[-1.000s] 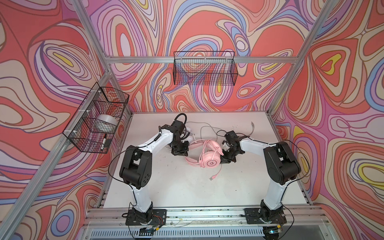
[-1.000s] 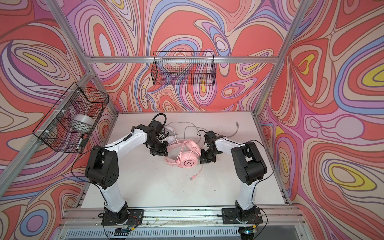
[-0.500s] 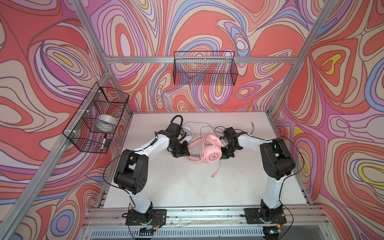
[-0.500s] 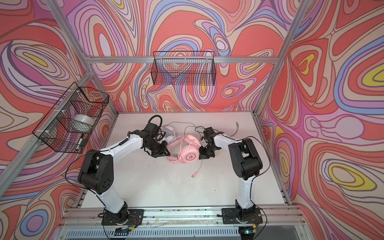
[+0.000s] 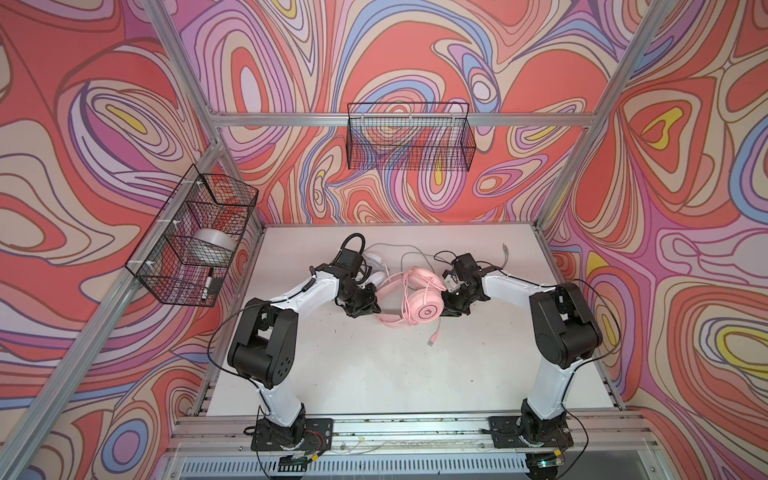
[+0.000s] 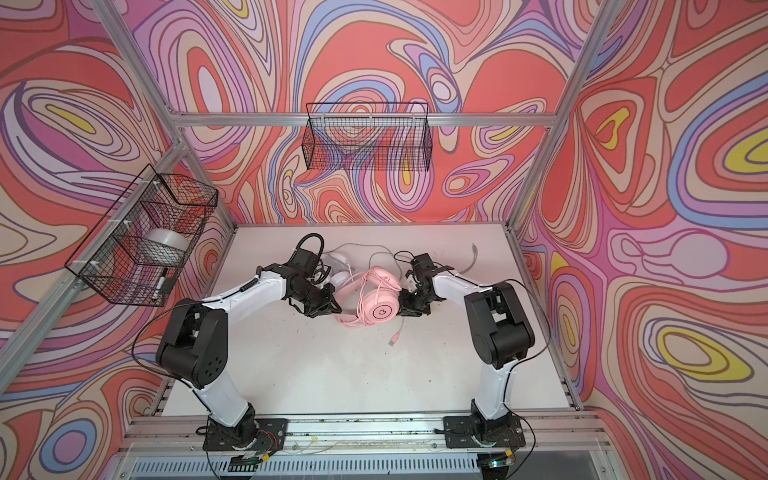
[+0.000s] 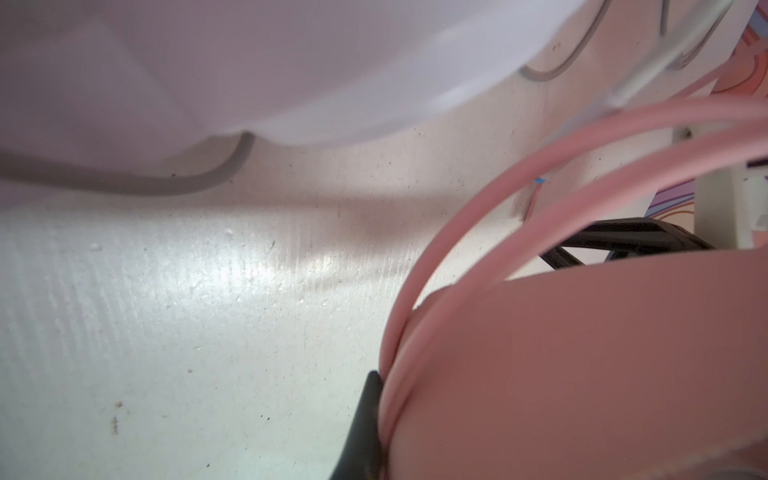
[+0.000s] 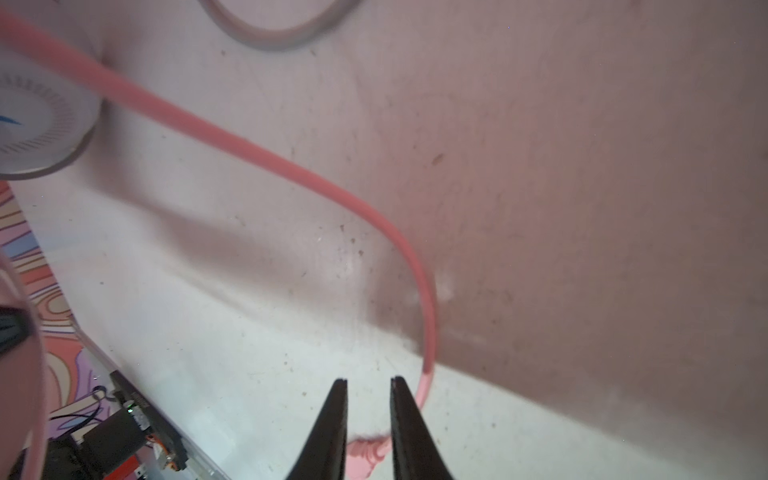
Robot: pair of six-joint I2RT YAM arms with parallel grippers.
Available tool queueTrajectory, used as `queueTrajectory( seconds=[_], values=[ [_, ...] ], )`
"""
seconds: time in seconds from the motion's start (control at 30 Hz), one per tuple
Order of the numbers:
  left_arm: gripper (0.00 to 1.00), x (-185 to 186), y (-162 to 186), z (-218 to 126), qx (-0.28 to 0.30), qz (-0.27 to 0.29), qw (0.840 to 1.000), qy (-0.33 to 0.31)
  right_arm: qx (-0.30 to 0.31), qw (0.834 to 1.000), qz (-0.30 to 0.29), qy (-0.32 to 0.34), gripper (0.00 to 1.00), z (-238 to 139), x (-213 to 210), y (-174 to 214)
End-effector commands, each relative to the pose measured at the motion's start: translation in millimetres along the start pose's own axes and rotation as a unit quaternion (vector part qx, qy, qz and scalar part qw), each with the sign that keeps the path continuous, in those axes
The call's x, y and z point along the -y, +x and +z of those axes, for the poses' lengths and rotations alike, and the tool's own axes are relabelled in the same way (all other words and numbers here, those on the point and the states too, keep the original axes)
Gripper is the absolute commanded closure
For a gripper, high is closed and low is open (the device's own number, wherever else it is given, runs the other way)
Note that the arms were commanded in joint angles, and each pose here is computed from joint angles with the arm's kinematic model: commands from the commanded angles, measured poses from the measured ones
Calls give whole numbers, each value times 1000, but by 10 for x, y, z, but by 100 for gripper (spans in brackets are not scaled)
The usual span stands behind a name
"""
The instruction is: Wrap the headphones
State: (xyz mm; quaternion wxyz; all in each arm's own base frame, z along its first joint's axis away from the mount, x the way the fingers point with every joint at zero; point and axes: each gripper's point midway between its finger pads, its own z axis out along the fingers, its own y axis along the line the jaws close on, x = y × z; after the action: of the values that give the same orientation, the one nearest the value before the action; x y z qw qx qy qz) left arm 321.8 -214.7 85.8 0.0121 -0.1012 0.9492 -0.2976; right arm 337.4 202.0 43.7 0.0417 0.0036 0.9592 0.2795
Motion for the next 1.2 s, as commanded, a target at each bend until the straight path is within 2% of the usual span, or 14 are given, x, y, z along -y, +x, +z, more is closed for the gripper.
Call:
queueTrajectory(
  seconds=[0.0,0.1,0.33,0.67,0.97,1.03,1.17],
  values=[
    [100,120,-34,5,-2,0,999,35,-3,998,28,-58,80,-12,-158,63],
    [100,118,-35,18,-4,0,999,34,-23,995,49,-88,81,79,-167,197],
    [100,145,-58,-4,-1,1,999,38,-63,993,70,-75,88,246,-22,352],
    [100,114,-80,-28,4,-2,999,37,-114,991,19,71,89,158,482,524],
    [100,100,-84,-10,0,-3,999,35,-114,979,-33,168,88,-9,739,384],
    [100,100,-88,-8,0,-3,999,35,-111,977,-44,176,86,-56,738,346],
    [100,98,-90,2,0,-5,999,35,-90,983,-51,153,77,-133,590,276]
  ],
)
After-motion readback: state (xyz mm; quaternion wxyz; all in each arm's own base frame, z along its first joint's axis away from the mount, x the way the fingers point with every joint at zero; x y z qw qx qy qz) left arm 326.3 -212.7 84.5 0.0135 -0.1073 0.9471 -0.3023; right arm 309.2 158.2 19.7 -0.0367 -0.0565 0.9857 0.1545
